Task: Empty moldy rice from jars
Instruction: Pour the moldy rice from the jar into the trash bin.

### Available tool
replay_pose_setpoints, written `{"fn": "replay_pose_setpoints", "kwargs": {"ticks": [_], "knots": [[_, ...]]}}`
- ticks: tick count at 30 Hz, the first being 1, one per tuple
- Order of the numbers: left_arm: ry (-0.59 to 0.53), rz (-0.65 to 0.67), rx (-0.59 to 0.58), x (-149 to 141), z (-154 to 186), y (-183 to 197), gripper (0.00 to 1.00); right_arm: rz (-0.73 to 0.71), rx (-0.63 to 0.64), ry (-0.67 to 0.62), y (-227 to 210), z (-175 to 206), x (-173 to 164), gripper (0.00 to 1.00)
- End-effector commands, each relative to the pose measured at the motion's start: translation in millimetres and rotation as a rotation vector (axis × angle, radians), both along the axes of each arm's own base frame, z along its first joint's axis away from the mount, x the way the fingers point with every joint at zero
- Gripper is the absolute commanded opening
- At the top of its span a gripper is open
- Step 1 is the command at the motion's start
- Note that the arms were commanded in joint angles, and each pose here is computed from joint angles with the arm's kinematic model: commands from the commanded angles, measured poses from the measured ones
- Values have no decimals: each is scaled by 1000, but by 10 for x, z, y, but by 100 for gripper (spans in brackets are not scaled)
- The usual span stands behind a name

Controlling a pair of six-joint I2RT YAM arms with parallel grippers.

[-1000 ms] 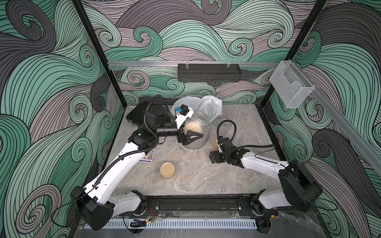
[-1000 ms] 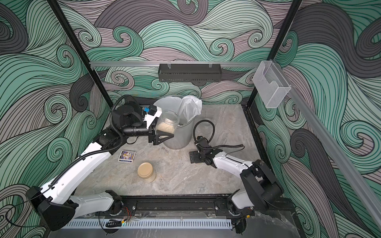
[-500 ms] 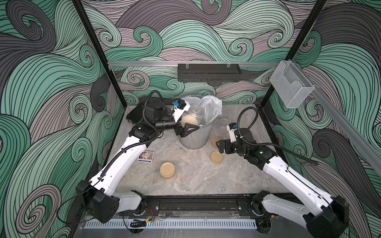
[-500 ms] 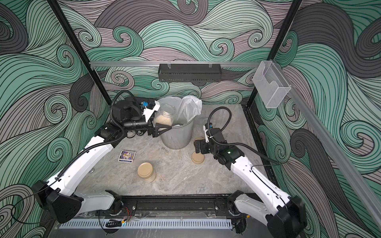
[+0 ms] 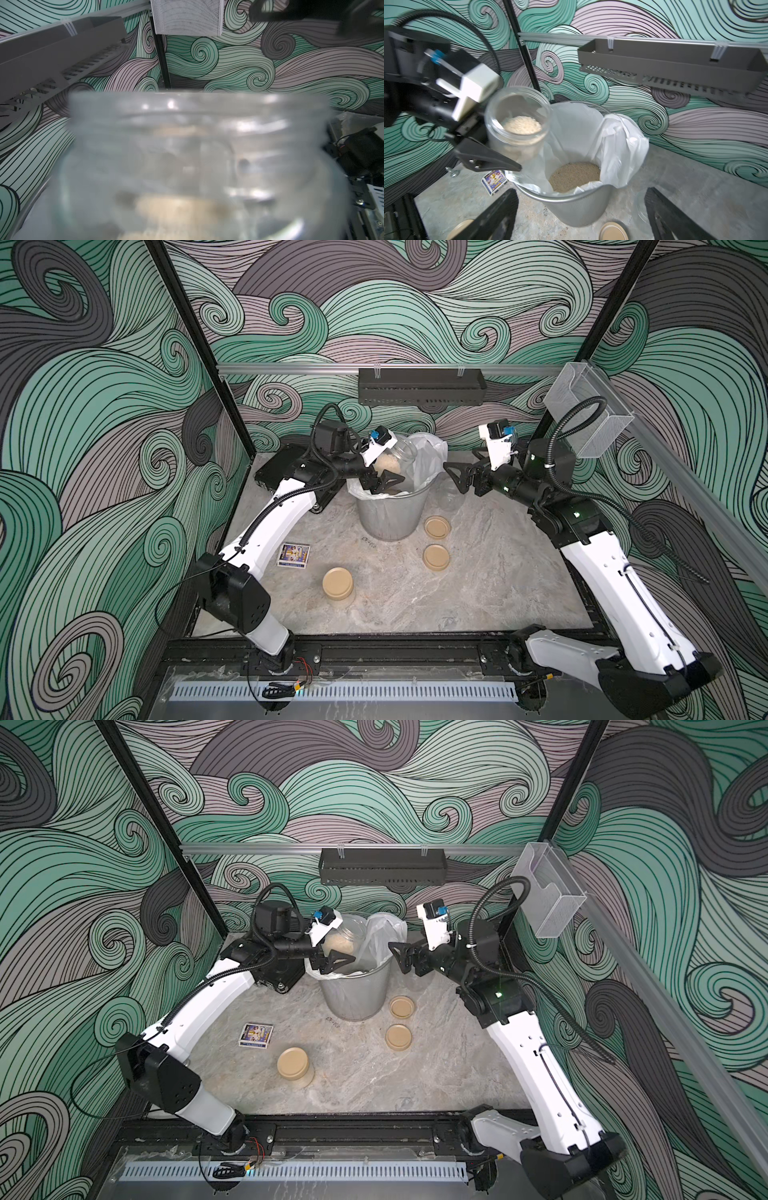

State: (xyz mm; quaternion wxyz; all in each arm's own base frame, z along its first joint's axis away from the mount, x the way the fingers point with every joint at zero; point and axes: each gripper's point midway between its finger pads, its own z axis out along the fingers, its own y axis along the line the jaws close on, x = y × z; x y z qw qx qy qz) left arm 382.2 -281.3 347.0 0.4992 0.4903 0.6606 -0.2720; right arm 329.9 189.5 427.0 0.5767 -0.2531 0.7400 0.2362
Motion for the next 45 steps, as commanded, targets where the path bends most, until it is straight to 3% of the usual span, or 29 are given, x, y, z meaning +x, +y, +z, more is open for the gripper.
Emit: {"fn": "replay_pose_setpoints", "kwargs": {"ticks": [1,7,11,20,37,45], "knots": [[-150,6,-8,104,396,28,15,226,16,-91,323,293,-97,87],[-143,-6,0,56,388,36,15,512,12,-34,675,283,-206,76],[-134,-16,6,21,354,33,15,596,29,40,799,183,-165,66],[-143,-25,-5,25,399,13,16,616,0,110,916,-53,-27,57],[-147,-76,10,-77,376,-104,18,647,-87,157,1131,-390,53,55],[-160,-99,4,-133,429,-169,19,670,-98,195,1243,-531,83,45]]}}
